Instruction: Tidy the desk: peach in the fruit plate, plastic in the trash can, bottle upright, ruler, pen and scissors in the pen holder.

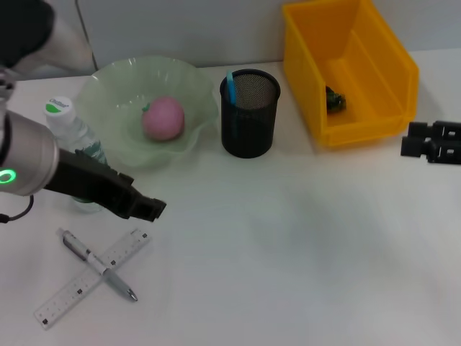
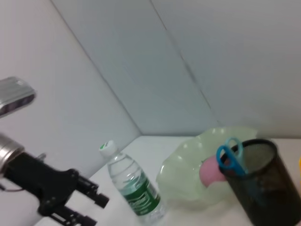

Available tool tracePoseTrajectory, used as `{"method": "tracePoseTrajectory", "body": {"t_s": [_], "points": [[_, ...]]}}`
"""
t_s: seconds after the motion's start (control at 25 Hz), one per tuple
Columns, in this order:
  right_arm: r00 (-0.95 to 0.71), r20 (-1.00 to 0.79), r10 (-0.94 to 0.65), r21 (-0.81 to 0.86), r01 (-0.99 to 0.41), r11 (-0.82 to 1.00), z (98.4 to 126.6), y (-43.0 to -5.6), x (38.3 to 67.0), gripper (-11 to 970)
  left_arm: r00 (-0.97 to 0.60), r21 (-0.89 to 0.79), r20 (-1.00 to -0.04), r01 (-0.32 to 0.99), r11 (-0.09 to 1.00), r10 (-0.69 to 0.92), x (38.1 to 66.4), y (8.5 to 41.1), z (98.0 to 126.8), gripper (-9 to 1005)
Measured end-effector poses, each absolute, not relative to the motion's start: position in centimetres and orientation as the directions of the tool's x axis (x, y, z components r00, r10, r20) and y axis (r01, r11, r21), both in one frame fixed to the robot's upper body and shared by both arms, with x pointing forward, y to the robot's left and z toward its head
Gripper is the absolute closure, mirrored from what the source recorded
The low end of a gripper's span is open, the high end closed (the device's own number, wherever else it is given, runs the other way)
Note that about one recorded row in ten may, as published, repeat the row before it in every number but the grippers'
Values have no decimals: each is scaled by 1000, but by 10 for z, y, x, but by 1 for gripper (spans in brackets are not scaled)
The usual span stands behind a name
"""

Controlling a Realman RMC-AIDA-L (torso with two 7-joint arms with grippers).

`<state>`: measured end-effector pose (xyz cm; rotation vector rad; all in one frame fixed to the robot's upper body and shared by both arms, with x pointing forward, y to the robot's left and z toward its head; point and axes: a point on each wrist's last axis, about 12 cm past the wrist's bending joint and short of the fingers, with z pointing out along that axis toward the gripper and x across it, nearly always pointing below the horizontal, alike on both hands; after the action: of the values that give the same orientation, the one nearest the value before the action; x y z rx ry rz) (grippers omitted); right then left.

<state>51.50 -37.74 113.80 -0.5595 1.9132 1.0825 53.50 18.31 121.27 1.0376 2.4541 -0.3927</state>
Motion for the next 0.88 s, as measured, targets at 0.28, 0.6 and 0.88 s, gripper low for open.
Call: {"method": "tracePoseTrajectory", "body": {"t_s": [0.28,0.6,0.88], "points": [[-493,-862,-114,409,-812,417,1134,-363,506,181,-628,-76,-428,742,667,650,541,175,1201,348],[-405,-872,-275,336,-904,265,1130,-350,497,182,-653,-92,-370,734,673,661,547,173,1188,348],[-389,-869,-307,323,-914,244,1131,-347,500,183,-659,-72,-318,734,676,681,552,170,1177,349]]}}
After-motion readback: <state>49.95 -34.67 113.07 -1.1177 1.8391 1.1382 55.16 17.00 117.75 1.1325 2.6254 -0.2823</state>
